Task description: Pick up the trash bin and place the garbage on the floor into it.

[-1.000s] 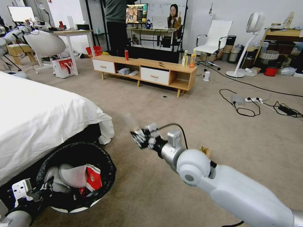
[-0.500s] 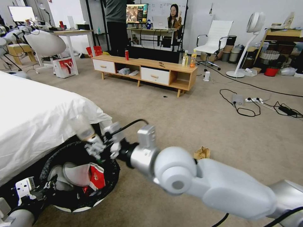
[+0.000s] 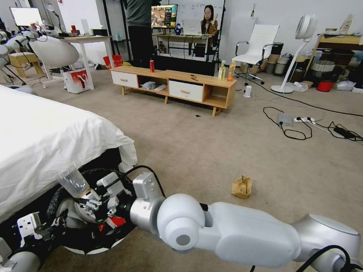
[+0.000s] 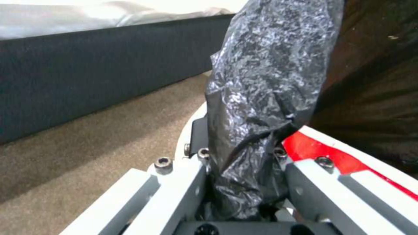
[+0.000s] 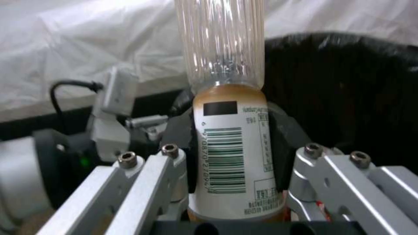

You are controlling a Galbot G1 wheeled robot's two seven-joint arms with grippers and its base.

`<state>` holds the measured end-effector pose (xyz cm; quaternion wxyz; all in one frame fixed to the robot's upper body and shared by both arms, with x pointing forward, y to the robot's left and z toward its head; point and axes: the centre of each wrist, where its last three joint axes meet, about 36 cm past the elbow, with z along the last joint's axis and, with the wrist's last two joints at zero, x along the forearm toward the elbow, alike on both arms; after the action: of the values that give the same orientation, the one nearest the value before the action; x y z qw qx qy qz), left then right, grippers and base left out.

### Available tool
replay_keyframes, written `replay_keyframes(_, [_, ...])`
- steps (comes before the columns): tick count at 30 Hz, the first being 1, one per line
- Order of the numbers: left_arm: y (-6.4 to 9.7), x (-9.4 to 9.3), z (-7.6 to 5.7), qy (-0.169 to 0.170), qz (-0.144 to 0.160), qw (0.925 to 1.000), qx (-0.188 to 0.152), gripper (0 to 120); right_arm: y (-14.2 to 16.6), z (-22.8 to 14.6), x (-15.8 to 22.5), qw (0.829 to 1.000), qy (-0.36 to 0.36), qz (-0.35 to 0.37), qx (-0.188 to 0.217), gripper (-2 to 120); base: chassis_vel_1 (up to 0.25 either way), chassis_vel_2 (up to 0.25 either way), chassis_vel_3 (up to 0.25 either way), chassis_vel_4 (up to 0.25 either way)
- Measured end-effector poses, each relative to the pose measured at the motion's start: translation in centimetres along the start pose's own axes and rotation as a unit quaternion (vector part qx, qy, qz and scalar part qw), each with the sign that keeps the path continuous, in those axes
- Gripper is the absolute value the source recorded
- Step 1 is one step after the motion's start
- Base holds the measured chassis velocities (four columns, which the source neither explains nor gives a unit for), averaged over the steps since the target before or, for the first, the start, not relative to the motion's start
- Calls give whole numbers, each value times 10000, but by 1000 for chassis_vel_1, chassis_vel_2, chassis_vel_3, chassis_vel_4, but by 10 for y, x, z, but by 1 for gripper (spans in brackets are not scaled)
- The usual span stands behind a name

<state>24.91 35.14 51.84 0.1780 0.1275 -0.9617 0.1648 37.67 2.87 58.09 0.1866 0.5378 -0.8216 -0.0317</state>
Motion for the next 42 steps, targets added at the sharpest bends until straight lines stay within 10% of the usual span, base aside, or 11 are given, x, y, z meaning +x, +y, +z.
replay_keyframes(20, [0,0,2,29,4,10000,6,5,-28,34,-13,9988,153,455,33,30,0,0,0,0])
replay_keyframes(42, [3,-3,3,47,-29,10000,1,5,-30,32,1,9988,67,476,13,99,0,0,0,0])
